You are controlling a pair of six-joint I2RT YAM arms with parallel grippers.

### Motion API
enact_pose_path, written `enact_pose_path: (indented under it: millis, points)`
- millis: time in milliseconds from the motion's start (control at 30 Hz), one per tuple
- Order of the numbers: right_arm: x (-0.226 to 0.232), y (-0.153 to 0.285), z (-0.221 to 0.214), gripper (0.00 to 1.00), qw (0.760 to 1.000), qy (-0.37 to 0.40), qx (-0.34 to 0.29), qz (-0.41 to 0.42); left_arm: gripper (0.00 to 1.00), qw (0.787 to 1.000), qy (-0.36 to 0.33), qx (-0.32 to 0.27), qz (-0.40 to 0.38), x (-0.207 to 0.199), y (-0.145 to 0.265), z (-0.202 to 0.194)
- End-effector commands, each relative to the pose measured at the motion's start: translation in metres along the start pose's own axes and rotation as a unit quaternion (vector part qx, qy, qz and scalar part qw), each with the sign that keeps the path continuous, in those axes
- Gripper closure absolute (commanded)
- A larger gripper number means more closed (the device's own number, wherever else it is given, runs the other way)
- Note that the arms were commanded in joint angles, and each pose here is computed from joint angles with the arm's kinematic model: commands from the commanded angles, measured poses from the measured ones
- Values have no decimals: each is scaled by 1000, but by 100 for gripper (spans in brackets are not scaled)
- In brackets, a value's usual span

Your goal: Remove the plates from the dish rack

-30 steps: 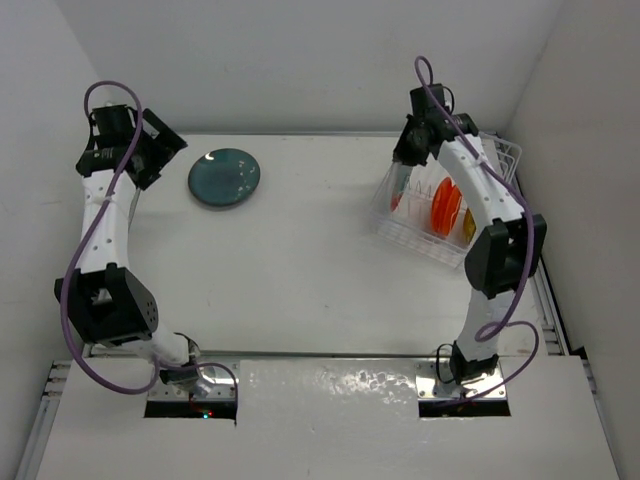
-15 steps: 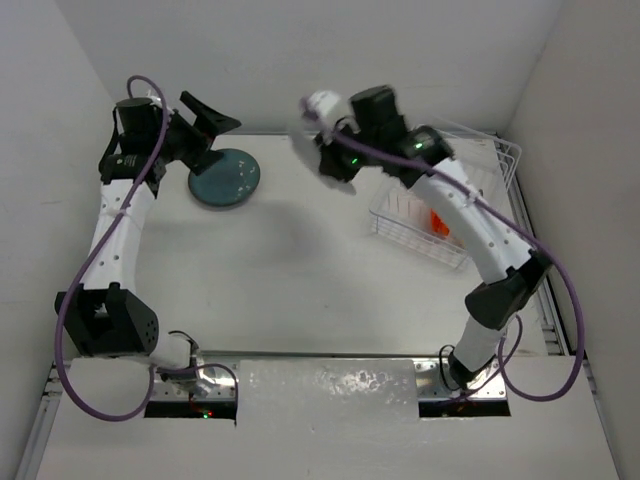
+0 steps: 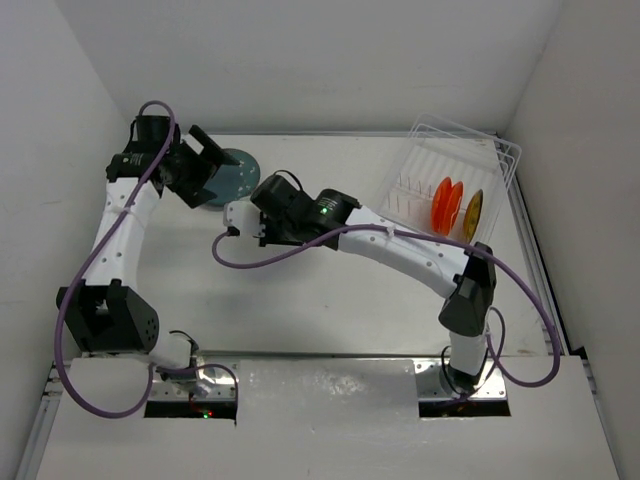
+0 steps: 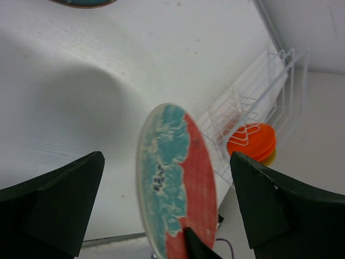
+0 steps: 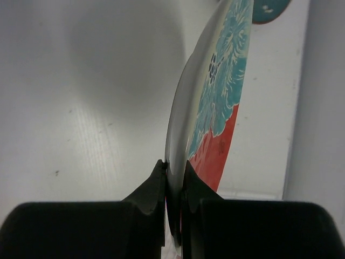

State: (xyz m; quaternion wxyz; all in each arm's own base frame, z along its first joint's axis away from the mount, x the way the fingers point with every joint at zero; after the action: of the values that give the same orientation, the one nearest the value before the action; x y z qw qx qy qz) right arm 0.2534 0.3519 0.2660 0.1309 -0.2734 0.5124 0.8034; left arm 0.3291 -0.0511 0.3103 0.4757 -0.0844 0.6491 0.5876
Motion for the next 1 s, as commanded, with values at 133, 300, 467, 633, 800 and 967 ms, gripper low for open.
enact_pose_path:
  millis: [133, 300, 467, 633, 800, 967]
  points:
    - [-69, 39, 54, 100, 972, -22, -100, -214, 19, 999, -24, 24, 10, 16, -6, -14]
    - [-77, 29, 75, 100, 965, -36, -146, -215, 53, 998, -19, 58, -19, 15, -16, -24]
    - [-77, 19, 78, 93, 958, -71, -162, -228, 100, 997, -17, 64, -36, 8, -26, -19]
    - [-80, 30, 35, 1, 942, -198, -147, -229, 100, 995, -18, -90, -25, 8, -37, 39]
    - [-72, 77, -27, 1, 905, -319, -152, -236, 100, 977, 39, -187, -94, 17, -61, 106]
    - [-64, 138, -70, 1, 895, -327, -109, -284, 100, 960, 61, -204, -181, 15, -93, 156]
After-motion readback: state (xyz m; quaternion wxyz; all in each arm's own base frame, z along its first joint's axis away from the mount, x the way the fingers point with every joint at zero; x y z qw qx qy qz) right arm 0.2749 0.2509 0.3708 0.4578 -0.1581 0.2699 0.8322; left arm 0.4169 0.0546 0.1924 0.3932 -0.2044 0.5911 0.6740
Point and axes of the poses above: each gripper's point midway between its finger pads, its own y axis back along the fingers, its own x axis along the line the jaws close on, z = x × y, the point moved 7 cm from there along y, back along the fingers, and after that the axes turned 11 degrees about y, right-handed, at the moved point
